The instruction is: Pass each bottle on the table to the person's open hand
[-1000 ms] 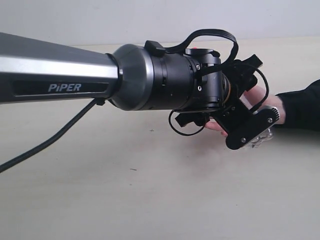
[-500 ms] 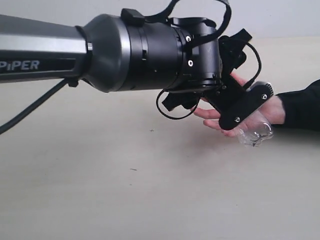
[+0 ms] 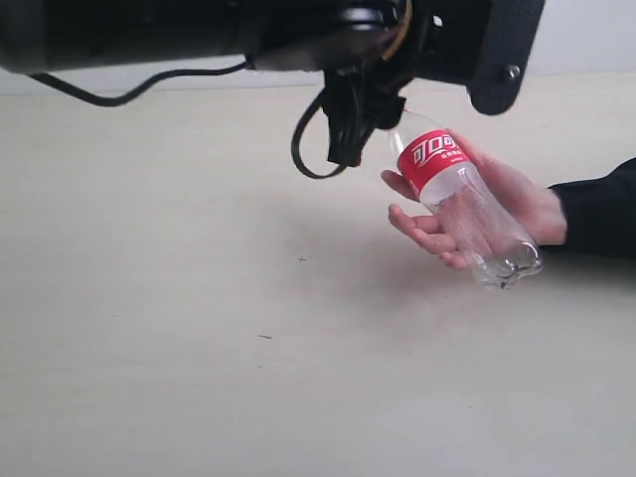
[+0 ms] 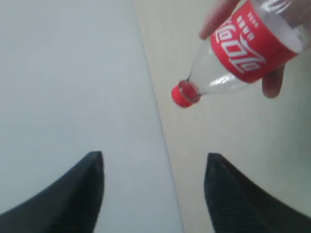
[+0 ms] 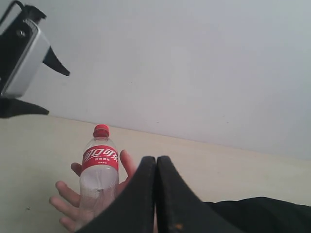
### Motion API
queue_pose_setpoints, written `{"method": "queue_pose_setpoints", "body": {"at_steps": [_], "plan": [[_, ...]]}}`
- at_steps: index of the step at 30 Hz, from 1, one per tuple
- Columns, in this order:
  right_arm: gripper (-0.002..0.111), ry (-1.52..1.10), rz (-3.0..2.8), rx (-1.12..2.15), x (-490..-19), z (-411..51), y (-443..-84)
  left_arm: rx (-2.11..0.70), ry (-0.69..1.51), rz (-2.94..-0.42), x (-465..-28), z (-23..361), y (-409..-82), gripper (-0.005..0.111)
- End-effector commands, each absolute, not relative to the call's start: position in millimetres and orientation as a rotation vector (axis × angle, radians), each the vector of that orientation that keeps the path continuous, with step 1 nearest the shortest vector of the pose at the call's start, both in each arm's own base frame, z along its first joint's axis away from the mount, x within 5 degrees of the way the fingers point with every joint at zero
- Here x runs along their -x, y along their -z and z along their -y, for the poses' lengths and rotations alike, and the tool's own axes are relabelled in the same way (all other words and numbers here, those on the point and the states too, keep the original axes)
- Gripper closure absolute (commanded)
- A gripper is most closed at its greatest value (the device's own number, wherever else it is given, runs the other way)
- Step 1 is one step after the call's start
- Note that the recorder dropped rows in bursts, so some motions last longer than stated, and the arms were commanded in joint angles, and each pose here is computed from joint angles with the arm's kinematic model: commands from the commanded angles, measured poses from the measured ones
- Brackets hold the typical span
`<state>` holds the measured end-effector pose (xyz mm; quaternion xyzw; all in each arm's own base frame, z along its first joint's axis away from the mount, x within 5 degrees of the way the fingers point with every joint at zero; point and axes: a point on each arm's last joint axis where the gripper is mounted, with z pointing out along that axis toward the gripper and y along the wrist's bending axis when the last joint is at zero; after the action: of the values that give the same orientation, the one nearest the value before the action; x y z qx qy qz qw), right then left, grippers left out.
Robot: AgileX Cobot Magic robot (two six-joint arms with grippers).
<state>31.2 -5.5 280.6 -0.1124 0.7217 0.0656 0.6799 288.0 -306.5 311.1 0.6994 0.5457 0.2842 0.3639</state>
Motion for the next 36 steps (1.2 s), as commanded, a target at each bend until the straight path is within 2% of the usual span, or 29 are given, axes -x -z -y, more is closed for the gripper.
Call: {"method": "queue_pose_setpoints", "body": {"at_steps": [1,3,4,8,11,17,24,30,36], "plan": [[0.108,-0.143,-1.601,0.25,-30.0,6.1,-283.5,-1.601,-0.68,-1.61,-280.1,279.3,-341.3,0.081],[0.108,-0.143,-1.601,0.25,-30.0,6.1,-283.5,-1.442,-0.613,-1.701,-282.0,265.7,-354.8,0.101],[0.108,-0.143,-1.601,0.25,-30.0,6.1,-283.5,-1.352,-0.567,-1.752,-282.7,257.9,-361.8,0.106],[0.108,-0.141,-1.6,0.25,-30.0,6.2,-283.5,-1.053,-0.271,-1.938,-288.1,230.9,-377.6,0.106],[0.108,-0.141,-1.6,0.25,-30.0,6.2,-283.5,-0.919,-0.057,-1.972,-290.1,213.3,-378.3,0.106],[0.108,-0.148,-1.583,0.253,-30.0,5.6,-285.0,-0.711,0.213,-1.854,-274.6,180.7,-352.0,0.106],[0.108,-0.148,-1.583,0.253,-30.0,5.6,-285.0,-0.541,0.509,-1.567,-213.5,146.6,-306.3,0.106],[0.108,-0.148,-1.583,0.253,-30.0,5.6,-285.0,-0.426,0.683,-1.578,-173.6,125.3,-269.9,0.106],[0.108,-0.148,-1.583,0.253,-30.0,5.6,-285.0,-0.437,0.672,-1.647,-161.5,117.6,-248.2,0.106]]}}
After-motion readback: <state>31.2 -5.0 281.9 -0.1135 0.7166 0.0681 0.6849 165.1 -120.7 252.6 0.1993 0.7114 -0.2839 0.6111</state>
